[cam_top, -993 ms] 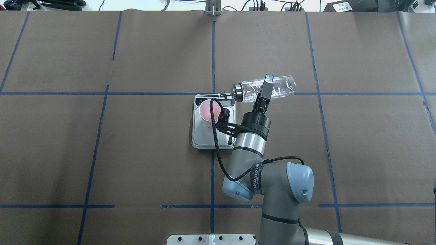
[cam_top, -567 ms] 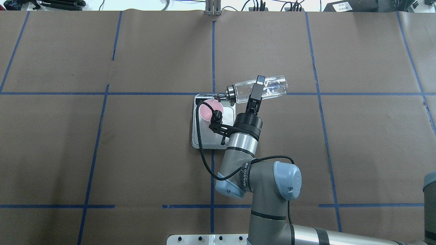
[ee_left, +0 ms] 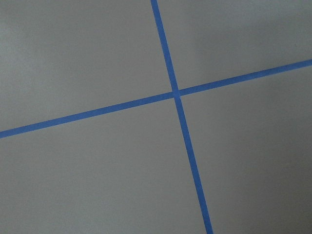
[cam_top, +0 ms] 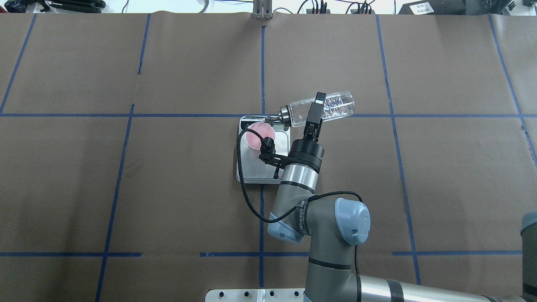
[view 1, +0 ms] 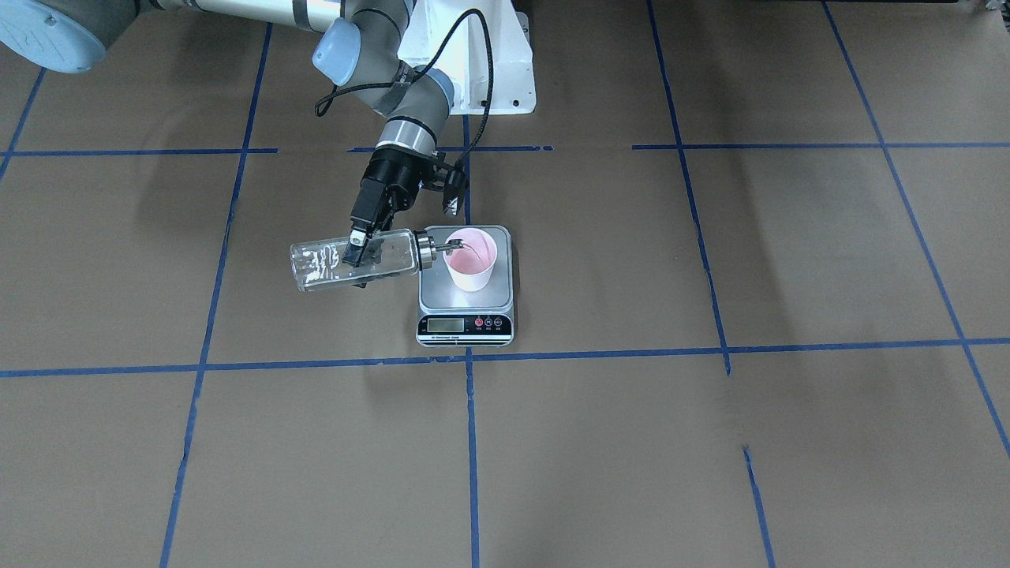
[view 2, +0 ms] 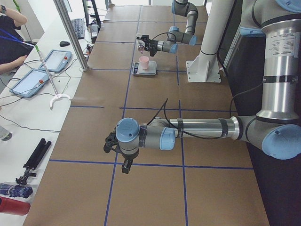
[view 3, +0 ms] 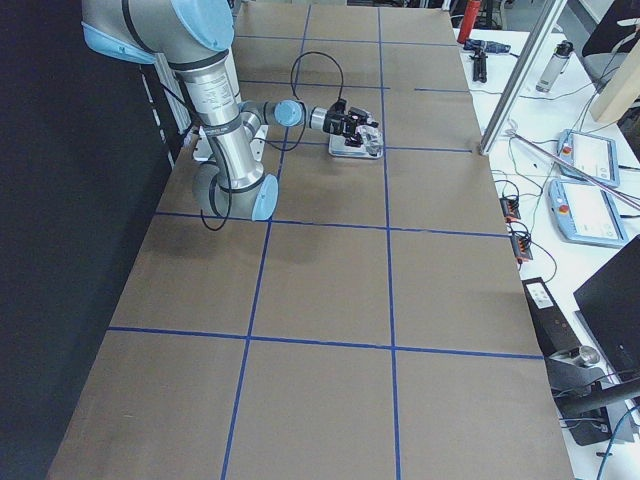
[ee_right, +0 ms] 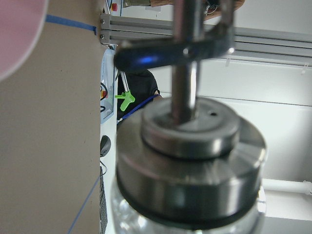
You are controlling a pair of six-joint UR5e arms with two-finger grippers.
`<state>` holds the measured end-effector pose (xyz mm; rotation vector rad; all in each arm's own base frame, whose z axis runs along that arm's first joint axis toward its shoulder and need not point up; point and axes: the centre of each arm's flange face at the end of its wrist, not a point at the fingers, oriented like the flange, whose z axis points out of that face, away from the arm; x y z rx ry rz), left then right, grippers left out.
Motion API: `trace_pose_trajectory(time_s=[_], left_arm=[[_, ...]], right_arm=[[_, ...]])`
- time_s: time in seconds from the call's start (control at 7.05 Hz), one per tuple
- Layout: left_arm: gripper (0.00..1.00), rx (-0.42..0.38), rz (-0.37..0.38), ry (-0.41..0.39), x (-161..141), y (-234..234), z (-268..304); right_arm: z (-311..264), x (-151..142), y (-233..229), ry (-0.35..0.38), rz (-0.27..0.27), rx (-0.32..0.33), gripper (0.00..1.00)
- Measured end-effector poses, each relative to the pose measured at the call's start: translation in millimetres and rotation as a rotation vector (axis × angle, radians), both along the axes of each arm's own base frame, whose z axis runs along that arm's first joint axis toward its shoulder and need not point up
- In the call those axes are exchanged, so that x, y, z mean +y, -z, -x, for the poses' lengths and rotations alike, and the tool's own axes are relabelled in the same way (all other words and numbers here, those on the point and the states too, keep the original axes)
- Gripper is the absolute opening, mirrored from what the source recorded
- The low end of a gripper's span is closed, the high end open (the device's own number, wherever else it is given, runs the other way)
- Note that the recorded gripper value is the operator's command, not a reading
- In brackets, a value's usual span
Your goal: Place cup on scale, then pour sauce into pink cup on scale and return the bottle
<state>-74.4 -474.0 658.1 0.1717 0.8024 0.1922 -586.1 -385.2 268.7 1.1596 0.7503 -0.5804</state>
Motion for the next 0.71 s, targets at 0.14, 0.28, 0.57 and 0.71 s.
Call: trace_pose_trajectory(time_s=[0.14,0.28,0.57,0.71], left_arm=[[1.00,0.000,0.000,0.000,0.0,0.1,-0.1],[1.00,0.000,-0.001,0.000,-0.1,0.4,-0.1],[1.00,0.000,-0.002,0.000,-0.1,1.0,-0.1],[1.00,0.000,-0.004,-0.001,-0.4,1.4,-0.1]], right_arm=[[-0.8,-0.7,-0.5,-0.002,-0.004,0.003,0.00],[-1.7,-1.4,-1.1,-0.003,-0.006,0.004,0.00],[-2.3,-2.3,-1.6,-0.005,-0.007,0.005,0.00],[-2.5,-2.5,-2.0,-0.005,-0.007,0.005,0.00]])
